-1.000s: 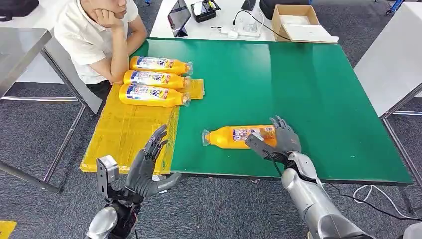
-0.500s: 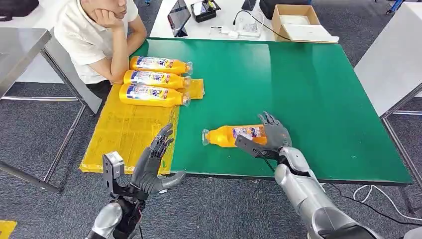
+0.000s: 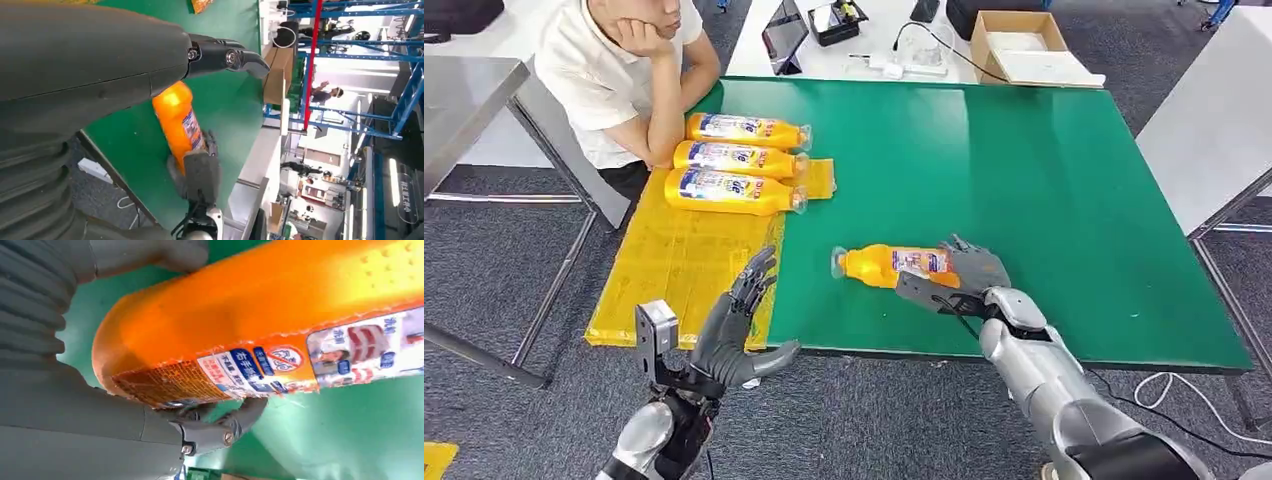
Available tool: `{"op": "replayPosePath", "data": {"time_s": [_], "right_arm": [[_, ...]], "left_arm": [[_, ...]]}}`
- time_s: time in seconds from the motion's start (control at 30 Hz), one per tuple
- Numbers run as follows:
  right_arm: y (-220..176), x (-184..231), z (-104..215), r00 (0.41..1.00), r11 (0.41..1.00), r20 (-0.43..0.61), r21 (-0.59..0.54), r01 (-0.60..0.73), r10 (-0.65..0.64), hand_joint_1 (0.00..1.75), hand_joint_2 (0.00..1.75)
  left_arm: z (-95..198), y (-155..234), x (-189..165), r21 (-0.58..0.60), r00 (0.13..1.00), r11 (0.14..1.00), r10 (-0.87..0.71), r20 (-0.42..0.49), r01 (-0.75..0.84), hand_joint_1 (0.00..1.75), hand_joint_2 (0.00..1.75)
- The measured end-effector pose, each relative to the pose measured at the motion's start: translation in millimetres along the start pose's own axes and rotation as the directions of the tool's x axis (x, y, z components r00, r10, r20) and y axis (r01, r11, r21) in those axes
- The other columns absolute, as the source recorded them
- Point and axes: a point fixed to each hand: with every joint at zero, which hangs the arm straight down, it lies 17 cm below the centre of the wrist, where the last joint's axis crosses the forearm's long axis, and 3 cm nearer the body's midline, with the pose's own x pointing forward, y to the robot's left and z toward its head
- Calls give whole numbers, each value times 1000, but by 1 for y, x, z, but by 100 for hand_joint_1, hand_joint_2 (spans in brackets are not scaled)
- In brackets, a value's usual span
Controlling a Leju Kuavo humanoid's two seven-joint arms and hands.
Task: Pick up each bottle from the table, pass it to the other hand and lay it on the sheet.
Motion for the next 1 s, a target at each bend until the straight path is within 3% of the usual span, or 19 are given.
{"op": "replayPosePath", "data": {"time_s": [0.23,0.27,0.33,0.4,0.57,0.7,0.8,0.87,0.9,0.93,1.0], "right_arm": [[-1,-8,0,1000,1000,-19,15,-10,10,175,175],[0,-10,0,999,1000,-32,28,-10,11,161,175],[0,-18,0,997,998,-69,61,-24,29,159,175],[1,-23,0,993,993,-84,92,-69,77,175,175],[3,-23,1,995,991,-76,122,-48,57,175,175],[17,4,9,977,960,77,212,180,-200,175,175],[18,23,17,908,911,170,231,341,-382,175,175],[18,39,24,820,844,225,253,473,-526,175,175],[18,49,29,765,806,261,264,530,-588,175,175],[18,57,32,727,780,285,263,568,-625,175,175],[18,79,37,649,727,331,258,636,-685,175,175]], "left_arm": [[-1,-2,-2,-5,1000,1000,1,-4,-1,0,175],[-1,-2,-2,-6,1000,1000,1,-5,-1,0,175],[-1,-3,-2,-7,1000,1000,1,-5,-1,0,175],[-1,-2,-3,-6,1000,1000,1,-6,-1,0,175],[-3,-1,-4,-7,1000,1000,0,-10,0,0,175],[-6,0,-4,-7,1000,1000,16,-2,-16,0,175],[-7,6,-6,15,999,999,44,-5,-44,0,175],[-7,13,-9,62,999,997,50,-14,-49,0,175],[-6,17,-11,87,998,995,57,-17,-55,0,0],[-4,19,-14,109,998,992,60,-23,-57,0,175],[0,21,-19,151,997,986,75,-31,-70,0,175]]}}
